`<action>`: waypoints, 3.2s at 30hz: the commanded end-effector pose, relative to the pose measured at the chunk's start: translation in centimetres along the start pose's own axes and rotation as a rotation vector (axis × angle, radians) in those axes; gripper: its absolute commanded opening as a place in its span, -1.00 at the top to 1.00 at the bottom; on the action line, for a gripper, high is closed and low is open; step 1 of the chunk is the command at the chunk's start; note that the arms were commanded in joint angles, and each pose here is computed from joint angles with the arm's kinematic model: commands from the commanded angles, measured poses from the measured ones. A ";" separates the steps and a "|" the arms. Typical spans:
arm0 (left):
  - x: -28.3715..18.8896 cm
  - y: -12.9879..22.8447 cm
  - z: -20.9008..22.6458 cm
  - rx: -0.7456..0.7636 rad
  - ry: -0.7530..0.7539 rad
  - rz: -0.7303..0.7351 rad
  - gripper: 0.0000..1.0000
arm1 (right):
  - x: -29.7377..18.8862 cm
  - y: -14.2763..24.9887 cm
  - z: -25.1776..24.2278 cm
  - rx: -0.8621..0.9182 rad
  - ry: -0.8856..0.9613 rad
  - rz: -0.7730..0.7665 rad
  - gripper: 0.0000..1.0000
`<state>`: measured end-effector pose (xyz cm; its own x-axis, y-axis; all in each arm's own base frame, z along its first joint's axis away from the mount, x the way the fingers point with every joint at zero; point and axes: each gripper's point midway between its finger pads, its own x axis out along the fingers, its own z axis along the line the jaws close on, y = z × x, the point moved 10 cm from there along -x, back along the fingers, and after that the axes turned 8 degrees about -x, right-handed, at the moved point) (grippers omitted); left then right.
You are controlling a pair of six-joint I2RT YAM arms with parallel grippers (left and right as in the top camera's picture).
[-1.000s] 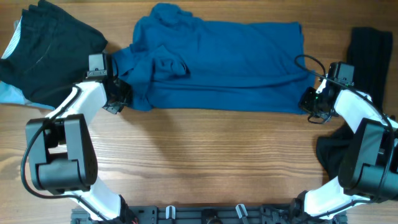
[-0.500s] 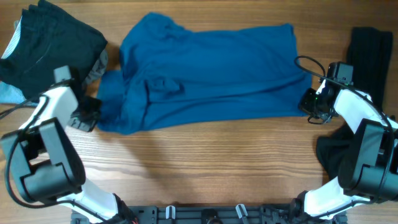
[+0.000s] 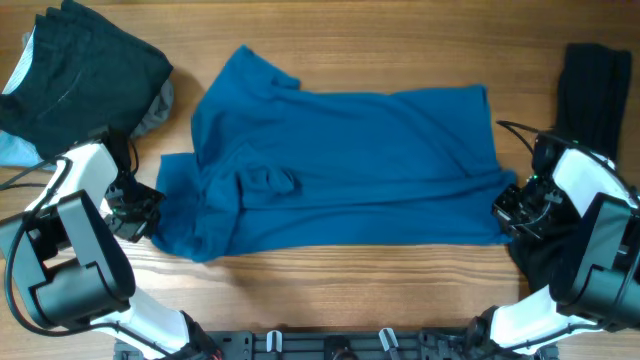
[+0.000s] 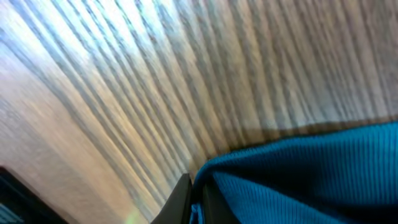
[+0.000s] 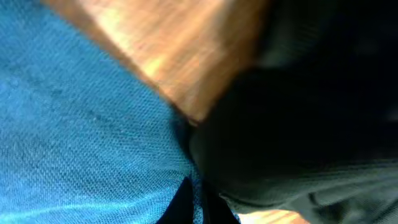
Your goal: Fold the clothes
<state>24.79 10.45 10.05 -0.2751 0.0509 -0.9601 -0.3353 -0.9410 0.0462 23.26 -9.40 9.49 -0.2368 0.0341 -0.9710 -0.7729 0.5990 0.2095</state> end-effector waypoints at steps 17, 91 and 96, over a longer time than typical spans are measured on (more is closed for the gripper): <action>-11.9 8.7 -8.3 0.692 0.586 -0.197 -0.34 | -8.7 0.2 1.1 -0.276 -0.407 -0.359 -0.34; -1.8 9.1 -4.7 0.205 0.032 -0.244 0.56 | -9.2 -0.7 1.7 -0.420 -0.449 -0.462 -0.52; -1.7 8.8 -4.9 0.191 0.057 -0.221 0.55 | -7.5 0.5 2.9 -0.465 -0.522 -0.401 0.10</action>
<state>26.69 0.40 11.18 -0.1228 0.2234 -0.9670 -0.5656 -0.8164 -0.1167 26.77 -8.41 17.45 0.3361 0.2594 -0.9054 -0.9208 0.2926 -0.2579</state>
